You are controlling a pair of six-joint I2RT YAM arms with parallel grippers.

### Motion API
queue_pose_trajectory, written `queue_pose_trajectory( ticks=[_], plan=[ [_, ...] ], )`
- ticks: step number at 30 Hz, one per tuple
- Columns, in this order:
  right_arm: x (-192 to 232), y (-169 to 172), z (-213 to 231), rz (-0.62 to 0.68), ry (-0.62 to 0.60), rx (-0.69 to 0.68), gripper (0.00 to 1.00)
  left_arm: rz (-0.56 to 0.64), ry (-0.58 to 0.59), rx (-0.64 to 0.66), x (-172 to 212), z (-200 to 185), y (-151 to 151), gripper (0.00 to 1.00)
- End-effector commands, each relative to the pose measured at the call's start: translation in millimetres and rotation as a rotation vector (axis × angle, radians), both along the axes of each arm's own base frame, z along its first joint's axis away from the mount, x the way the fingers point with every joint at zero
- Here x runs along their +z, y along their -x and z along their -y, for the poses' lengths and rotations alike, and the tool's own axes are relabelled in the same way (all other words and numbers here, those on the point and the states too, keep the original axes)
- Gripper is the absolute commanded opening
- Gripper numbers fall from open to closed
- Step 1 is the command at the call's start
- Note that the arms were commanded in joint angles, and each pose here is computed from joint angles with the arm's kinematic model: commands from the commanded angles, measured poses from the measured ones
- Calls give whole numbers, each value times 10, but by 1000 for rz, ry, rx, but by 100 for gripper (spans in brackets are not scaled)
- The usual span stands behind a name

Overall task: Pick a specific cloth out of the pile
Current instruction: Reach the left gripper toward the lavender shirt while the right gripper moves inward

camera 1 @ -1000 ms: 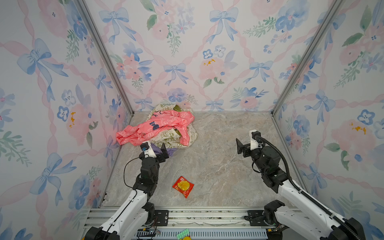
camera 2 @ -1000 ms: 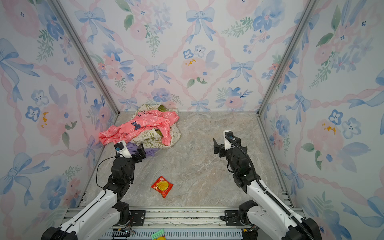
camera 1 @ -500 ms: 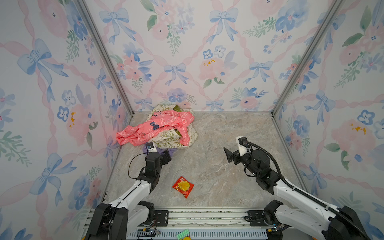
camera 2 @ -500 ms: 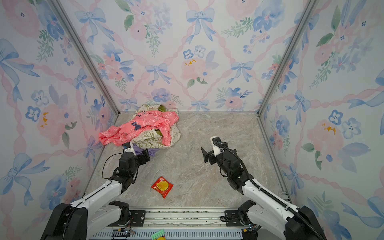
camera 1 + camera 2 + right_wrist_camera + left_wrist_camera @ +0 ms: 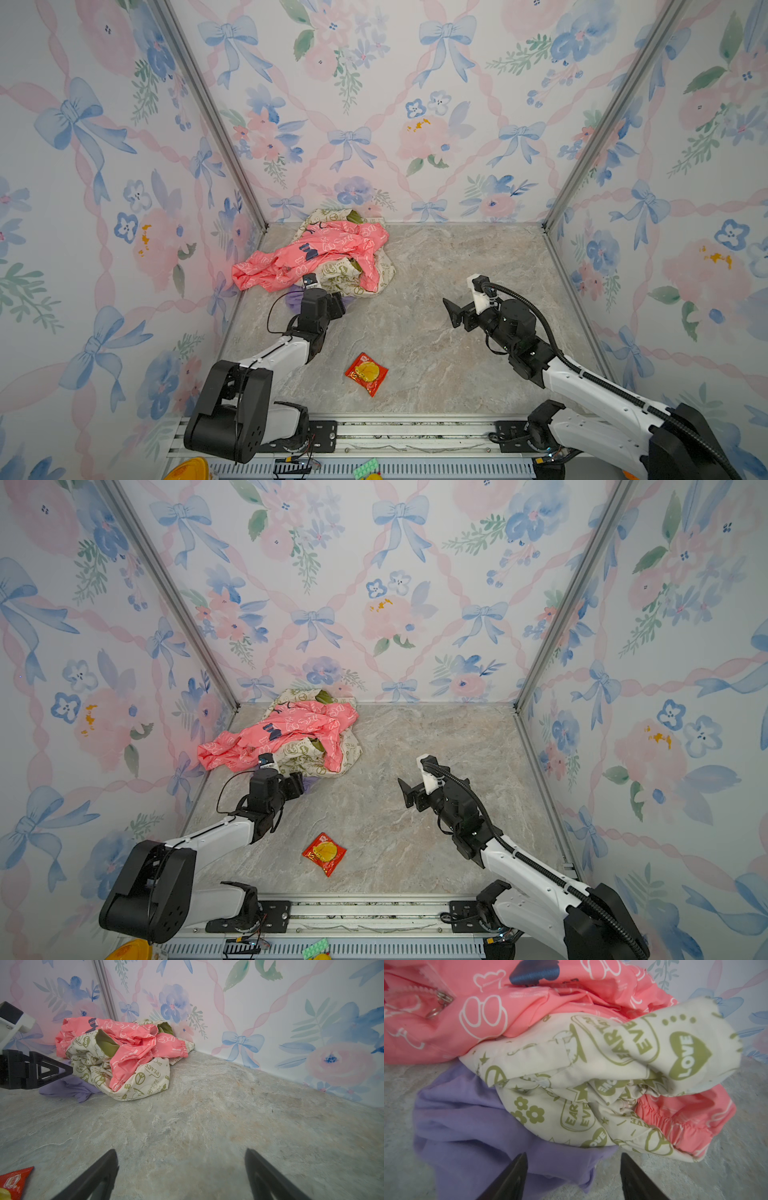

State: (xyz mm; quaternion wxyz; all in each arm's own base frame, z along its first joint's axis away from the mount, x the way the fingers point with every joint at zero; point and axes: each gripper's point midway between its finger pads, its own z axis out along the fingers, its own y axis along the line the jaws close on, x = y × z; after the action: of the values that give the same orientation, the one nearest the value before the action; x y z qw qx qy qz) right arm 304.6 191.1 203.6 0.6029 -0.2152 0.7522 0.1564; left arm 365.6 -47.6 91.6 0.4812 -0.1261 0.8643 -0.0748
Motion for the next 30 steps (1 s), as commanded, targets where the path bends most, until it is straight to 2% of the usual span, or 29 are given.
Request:
queue_pose_trajectory(
  ticks=[1,4,11,14,16,22,25,30],
  plan=[
    [28,36,-54,5,-26,21,97,-31,-20,-12,-42,0,-85,68],
    [25,38,-53,3,-26,21,97,-69,-25,-12,-121,10,-146,66],
    [41,42,-34,8,-24,14,97,-115,-24,4,-230,-12,-204,49],
    [53,46,-16,10,-22,7,97,-130,-18,-2,-267,-3,-223,38],
    [57,48,-3,11,-22,1,97,-146,-18,-11,-305,13,-225,26],
    [80,54,13,16,-24,-5,97,-157,-14,-21,-321,24,-212,5],
    [83,59,14,17,-25,-4,97,-136,-8,-26,-225,34,-207,0],
    [105,67,25,21,-29,-6,97,-68,8,-21,45,26,-180,0]
  ],
)
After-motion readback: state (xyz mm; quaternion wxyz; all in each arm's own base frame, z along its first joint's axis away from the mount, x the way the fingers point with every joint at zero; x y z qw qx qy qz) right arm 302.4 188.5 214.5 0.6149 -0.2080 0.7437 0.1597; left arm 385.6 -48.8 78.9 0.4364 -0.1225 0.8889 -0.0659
